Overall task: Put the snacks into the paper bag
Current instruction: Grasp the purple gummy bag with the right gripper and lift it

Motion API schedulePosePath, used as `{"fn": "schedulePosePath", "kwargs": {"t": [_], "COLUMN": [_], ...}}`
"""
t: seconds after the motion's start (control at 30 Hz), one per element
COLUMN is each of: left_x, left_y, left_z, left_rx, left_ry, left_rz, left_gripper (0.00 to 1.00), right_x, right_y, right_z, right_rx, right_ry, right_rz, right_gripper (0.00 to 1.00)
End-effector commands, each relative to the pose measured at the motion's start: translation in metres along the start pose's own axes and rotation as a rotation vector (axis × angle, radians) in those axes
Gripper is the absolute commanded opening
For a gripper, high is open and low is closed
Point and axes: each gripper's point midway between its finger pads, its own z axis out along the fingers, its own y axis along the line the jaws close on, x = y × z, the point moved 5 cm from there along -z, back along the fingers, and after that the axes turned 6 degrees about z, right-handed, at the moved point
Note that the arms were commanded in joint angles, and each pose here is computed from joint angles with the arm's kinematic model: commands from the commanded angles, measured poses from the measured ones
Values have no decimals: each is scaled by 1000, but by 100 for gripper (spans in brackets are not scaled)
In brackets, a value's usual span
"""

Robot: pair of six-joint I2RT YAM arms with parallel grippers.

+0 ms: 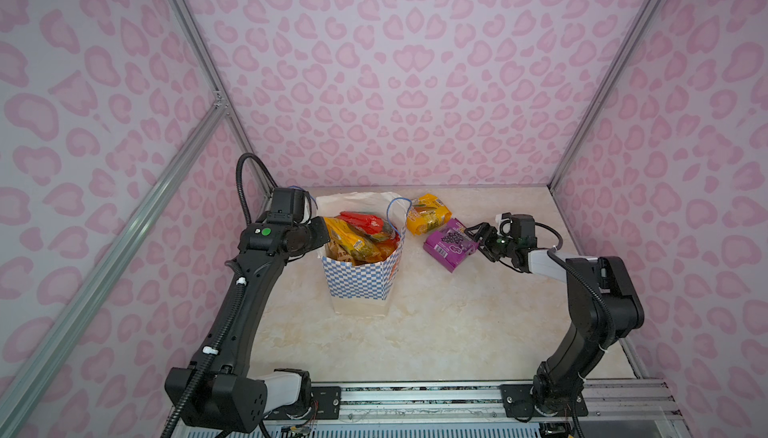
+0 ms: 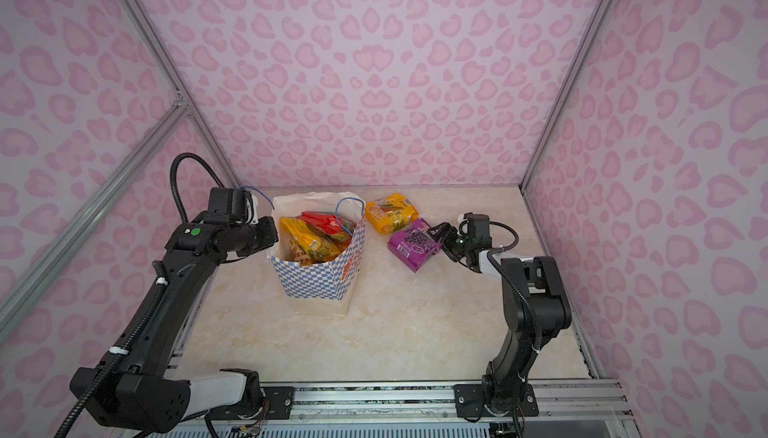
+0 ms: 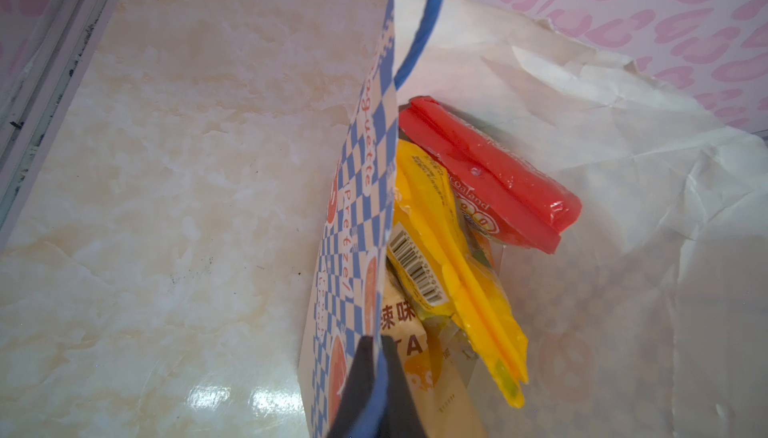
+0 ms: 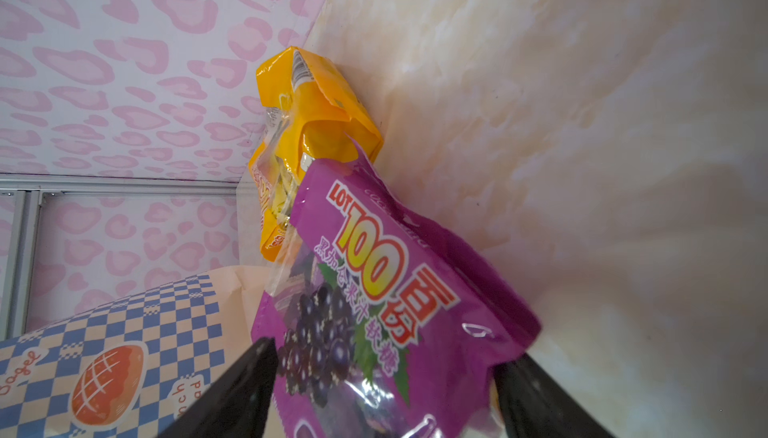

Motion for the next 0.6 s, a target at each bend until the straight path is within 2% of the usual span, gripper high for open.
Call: {"fn": "schedulePosePath", "kwargs": {"t": [0.0,0.1,0.27,0.33,0.47,0.57], "left_x": [-11,-10,-10,-10,-11,-10], "left_y": [-4,-4,-3,-4,-3,-2], "left_z": [-2,-2,-1,-2,-3,-3], "left_rx": [20,16,13,13,6,5], "left_ry": [-43,-43,-40,-42,-47,-45], "left_rz": [1,1,2,3,6,7], "left_gripper": [5,5,5,5,5,5], "right_x": [-7,-9,-13,-15,-18,-21], "right_y": [6,-1,-15,-18,-15,7], "right_z": [8,17,38,43,44,33], "right_rx": [-45,-54,-101,-115,-160,-252], "right_ry": [-17,-25,-18,-29,-55,-71], "right_rz": [-24,5,78,92,73,35], "right_gripper": [80,69,44,39,26,12]}}
